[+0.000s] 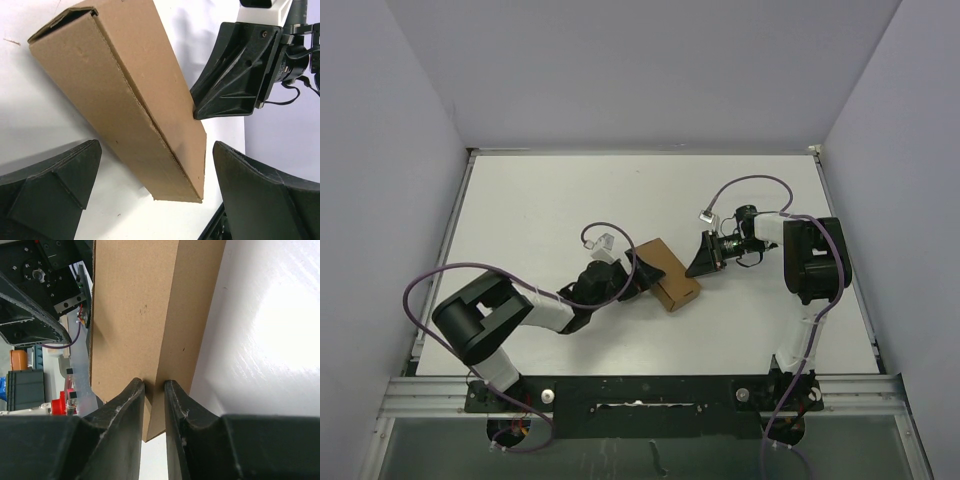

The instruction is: Fold the paper box

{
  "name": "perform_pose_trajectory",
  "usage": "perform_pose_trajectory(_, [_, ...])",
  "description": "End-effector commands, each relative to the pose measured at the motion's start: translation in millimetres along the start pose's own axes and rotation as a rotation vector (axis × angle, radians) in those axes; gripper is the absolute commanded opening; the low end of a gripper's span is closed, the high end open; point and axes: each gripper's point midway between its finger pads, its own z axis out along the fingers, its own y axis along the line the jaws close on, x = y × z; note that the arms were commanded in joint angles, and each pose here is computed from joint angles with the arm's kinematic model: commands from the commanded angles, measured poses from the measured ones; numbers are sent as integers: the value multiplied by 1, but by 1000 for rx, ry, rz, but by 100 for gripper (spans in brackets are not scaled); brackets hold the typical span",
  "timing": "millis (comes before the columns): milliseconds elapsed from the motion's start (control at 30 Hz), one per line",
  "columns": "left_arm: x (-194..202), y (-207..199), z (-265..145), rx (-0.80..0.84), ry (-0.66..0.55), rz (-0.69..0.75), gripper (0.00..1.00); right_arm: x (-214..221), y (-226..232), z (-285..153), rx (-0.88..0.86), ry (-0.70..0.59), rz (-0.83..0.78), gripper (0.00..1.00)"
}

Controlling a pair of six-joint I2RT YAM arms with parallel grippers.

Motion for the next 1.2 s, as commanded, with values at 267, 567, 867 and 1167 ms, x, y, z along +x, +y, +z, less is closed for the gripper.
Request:
perform_pose_trajectory(267, [-4,-11,10,-5,-37,-51,95,9,-33,-2,128,54,-28,10])
perform_pose_trajectory(567, [1,-10,17,-25,-32,-65,94,9,-35,-3,137,57,-28,7])
perform_pose_trajectory(867, [1,-6,27,-47,-48,-90,90,9,-35,-3,135,57,-26,6])
perform_pose_trajectory(1167, [1,-9,32,-28,-56,-131,74,9,-34,-2,130,57,-25,6])
